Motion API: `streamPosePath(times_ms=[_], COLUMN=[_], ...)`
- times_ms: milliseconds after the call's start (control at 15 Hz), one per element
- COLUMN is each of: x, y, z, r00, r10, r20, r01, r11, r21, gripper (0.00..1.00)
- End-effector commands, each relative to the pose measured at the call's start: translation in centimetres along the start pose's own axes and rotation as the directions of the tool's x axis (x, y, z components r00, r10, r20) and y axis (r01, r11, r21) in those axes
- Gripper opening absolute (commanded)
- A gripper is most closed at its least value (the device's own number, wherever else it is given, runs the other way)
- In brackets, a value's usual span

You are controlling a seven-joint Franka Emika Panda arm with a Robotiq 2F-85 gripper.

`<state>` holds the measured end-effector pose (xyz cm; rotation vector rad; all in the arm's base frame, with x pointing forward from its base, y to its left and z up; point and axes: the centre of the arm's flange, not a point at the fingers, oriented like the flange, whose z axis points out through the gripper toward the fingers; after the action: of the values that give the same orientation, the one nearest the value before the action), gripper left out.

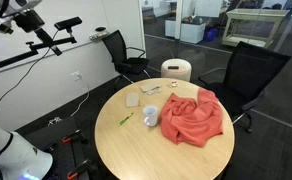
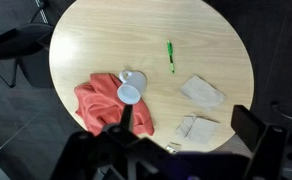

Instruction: Move the white mug to the right

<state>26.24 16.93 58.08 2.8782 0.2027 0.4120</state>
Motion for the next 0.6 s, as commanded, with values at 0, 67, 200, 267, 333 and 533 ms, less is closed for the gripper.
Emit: streamPosePath(times_ms=[0, 67, 200, 267, 333, 533], x=[0.0, 0.0, 0.0, 0.0, 0.0, 1.0], y=[0.0, 0.0, 0.0, 0.0, 0.0, 1.8], z=[0.0, 0.0, 0.0, 0.0, 0.0, 0.4], r00=[1.0, 1.0, 1.0, 1.0, 1.0, 1.0], r10=[0.0, 0.0, 0.0, 0.0, 0.0, 0.028], r20=[0.0, 0.0, 0.0, 0.0, 0.0, -0.012], r01=[0.0, 0.0, 0.0, 0.0, 0.0, -0.028], r11=[1.0, 1.0, 1.0, 1.0, 1.0, 1.0], r21=[0.0, 0.0, 0.0, 0.0, 0.0, 0.0], gripper=[1.0, 1.0, 1.0, 1.0, 1.0, 1.0])
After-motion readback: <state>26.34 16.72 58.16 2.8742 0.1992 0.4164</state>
